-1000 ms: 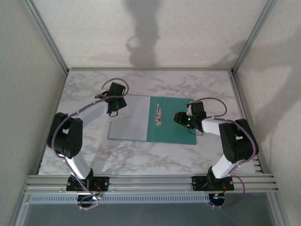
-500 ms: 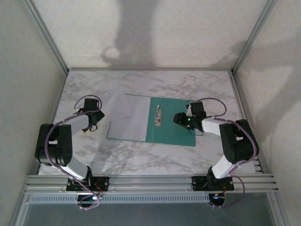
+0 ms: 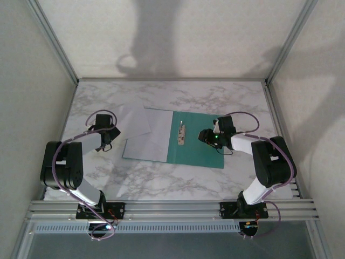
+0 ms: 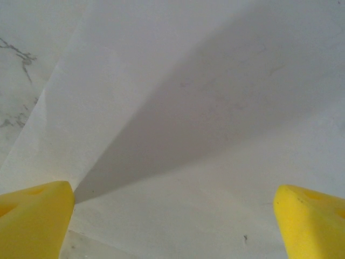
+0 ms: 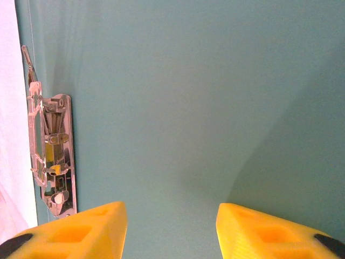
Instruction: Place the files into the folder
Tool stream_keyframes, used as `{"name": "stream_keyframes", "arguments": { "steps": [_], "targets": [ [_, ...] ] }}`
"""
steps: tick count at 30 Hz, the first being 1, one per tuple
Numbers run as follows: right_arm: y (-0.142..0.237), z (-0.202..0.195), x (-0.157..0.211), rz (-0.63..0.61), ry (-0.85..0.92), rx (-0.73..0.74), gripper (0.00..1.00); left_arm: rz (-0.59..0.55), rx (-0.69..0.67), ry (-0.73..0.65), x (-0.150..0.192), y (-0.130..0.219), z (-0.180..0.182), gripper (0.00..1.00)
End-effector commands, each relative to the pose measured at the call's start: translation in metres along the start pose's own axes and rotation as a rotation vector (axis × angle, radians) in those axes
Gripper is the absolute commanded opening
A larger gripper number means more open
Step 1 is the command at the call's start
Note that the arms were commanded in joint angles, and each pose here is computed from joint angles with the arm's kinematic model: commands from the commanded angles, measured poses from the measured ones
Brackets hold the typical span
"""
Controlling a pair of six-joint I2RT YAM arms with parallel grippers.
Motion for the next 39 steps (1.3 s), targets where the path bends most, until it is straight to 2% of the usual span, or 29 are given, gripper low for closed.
{"name": "stream_keyframes", "arguments": {
  "steps": [1,8,14,17,22,31,39],
  "targets": [
    [-0.01,-0.034,0.03,0.147,-0.077,0.166,0.5,0.097,0.061,-0.034,0.02,0.002,-0.005,0.95],
    [-0.013,-0.034,0.029,0.156,-0.078,0.165,0.5,0.149,0.167,-0.043,0.044,0.02,-0.021,0.94],
    [-0.016,-0.033,0.027,0.159,-0.081,0.165,0.49,0.217,0.282,-0.154,0.08,0.047,-0.075,0.92],
    [-0.016,-0.032,0.028,0.163,-0.083,0.163,0.49,0.153,0.283,-0.183,0.076,0.072,-0.088,0.92],
    [-0.016,-0.032,0.028,0.168,-0.081,0.167,0.49,0.008,0.193,-0.222,0.044,0.097,-0.086,0.93],
    [-0.013,-0.029,0.028,0.163,-0.072,0.162,0.49,-0.002,0.172,-0.254,0.027,0.072,-0.086,0.94],
    [-0.012,-0.027,0.027,0.164,-0.066,0.16,0.49,0.074,0.219,-0.291,0.04,0.047,-0.091,0.93]
  ]
}}
Point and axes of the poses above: each hand's point on the last joint's axis, 136 mm out from that joint toward the fingers, its own y axis back along the fingers, its own z axis along the line the jaws close on, x = y × z, the point moved 8 cm from there along y, back along the fingers, and after that the axes turned 15 degrees about -y, right-handed, at the moved point
